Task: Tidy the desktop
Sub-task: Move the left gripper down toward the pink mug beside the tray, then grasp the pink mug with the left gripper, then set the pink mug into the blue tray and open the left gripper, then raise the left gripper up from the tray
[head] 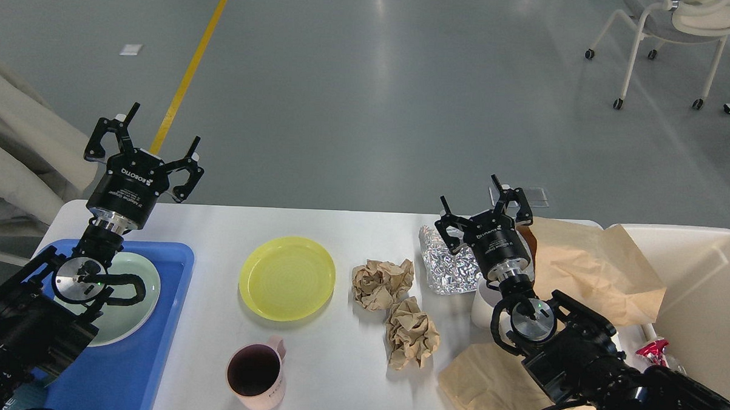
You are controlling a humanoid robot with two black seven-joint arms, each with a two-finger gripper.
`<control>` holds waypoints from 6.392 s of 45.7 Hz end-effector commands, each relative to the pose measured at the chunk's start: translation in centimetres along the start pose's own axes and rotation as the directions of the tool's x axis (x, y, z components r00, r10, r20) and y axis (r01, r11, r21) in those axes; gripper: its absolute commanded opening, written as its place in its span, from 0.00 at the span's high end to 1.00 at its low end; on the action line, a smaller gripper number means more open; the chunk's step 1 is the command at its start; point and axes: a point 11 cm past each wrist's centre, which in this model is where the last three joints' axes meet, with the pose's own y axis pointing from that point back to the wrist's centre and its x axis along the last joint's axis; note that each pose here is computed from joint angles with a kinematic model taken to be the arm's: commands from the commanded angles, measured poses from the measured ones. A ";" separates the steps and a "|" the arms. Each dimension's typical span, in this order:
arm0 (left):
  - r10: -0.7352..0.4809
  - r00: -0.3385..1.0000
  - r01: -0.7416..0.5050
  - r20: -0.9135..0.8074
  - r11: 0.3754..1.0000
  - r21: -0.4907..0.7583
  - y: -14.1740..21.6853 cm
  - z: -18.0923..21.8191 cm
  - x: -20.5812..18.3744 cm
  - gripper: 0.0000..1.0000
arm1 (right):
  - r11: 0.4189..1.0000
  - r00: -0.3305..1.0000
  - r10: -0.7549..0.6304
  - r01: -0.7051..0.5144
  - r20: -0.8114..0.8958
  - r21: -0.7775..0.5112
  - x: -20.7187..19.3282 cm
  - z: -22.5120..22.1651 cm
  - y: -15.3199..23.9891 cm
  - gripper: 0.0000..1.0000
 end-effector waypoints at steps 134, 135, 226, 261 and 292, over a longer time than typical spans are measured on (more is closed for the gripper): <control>-0.984 0.179 -0.562 0.015 -0.089 0.822 15.8 -12.6 -5.6 0.28 | 1.000 1.000 -0.004 0.004 0.001 -0.001 -0.1 0.0 -0.1 0.00; -0.985 0.174 -0.566 0.015 -0.087 0.820 15.9 -12.7 -5.4 0.29 | 1.000 1.000 -0.002 0.002 0.002 -0.001 -0.1 0.1 0.0 0.00; -0.986 0.156 -0.799 0.060 -0.090 0.595 24.4 7.4 3.9 0.99 | 1.000 1.000 -0.005 0.005 0.003 -0.001 -0.1 0.1 0.0 0.00; -0.976 0.158 -0.691 0.148 -0.002 0.723 16.7 10.9 -2.0 0.18 | 1.000 1.000 -0.005 0.005 0.003 -0.001 -0.1 0.1 0.0 0.00; -0.943 -0.213 -0.632 0.255 0.332 0.700 -1.4 8.1 -9.6 0.18 | 1.000 1.000 -0.005 0.005 0.003 -0.001 -0.1 0.1 0.0 0.00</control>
